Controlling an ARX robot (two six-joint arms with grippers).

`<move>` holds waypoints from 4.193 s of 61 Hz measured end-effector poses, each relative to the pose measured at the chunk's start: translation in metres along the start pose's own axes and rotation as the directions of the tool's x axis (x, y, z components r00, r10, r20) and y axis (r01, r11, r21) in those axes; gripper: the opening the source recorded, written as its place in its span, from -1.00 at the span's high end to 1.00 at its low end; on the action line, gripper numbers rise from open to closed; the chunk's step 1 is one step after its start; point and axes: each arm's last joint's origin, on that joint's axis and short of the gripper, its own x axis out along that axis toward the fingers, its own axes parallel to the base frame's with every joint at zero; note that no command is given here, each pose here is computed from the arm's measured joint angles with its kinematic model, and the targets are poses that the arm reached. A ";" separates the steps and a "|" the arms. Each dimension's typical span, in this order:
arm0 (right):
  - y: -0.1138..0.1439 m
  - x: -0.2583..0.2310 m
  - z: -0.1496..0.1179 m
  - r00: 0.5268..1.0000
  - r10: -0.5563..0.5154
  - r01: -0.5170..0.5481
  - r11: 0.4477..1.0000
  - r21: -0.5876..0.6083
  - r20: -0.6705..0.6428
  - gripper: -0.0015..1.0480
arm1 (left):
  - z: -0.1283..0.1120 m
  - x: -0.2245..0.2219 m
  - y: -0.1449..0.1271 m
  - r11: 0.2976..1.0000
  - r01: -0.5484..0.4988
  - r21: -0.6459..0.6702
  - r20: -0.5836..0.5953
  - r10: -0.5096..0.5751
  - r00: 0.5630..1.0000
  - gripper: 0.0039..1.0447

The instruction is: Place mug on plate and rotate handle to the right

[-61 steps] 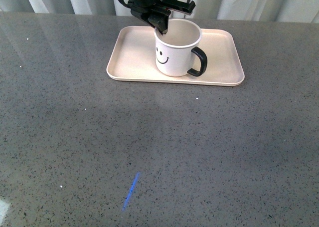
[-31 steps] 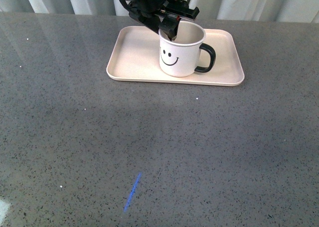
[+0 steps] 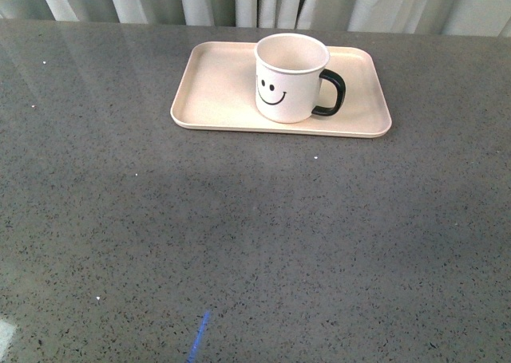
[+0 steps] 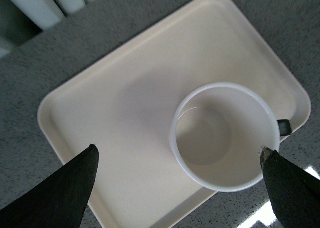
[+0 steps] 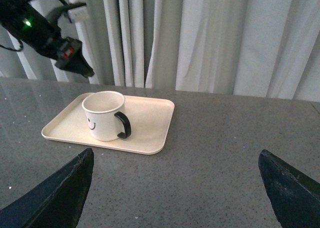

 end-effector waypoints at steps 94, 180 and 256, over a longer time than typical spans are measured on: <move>0.000 0.000 0.000 1.000 0.000 0.000 1.000 0.000 0.000 -0.82 | -0.295 -0.208 -0.048 0.787 -0.468 -0.402 0.506 0.617 0.603 0.98; 0.000 0.000 0.000 1.000 0.000 0.000 1.000 0.000 0.000 -0.82 | -0.318 -0.248 -0.083 0.785 -0.470 -0.403 0.531 0.619 0.579 0.98; -0.021 0.092 0.053 0.817 0.315 -0.322 0.944 0.072 -0.483 -0.82 | -0.327 -0.253 -0.091 0.785 -0.470 -0.403 0.518 0.619 0.590 -0.83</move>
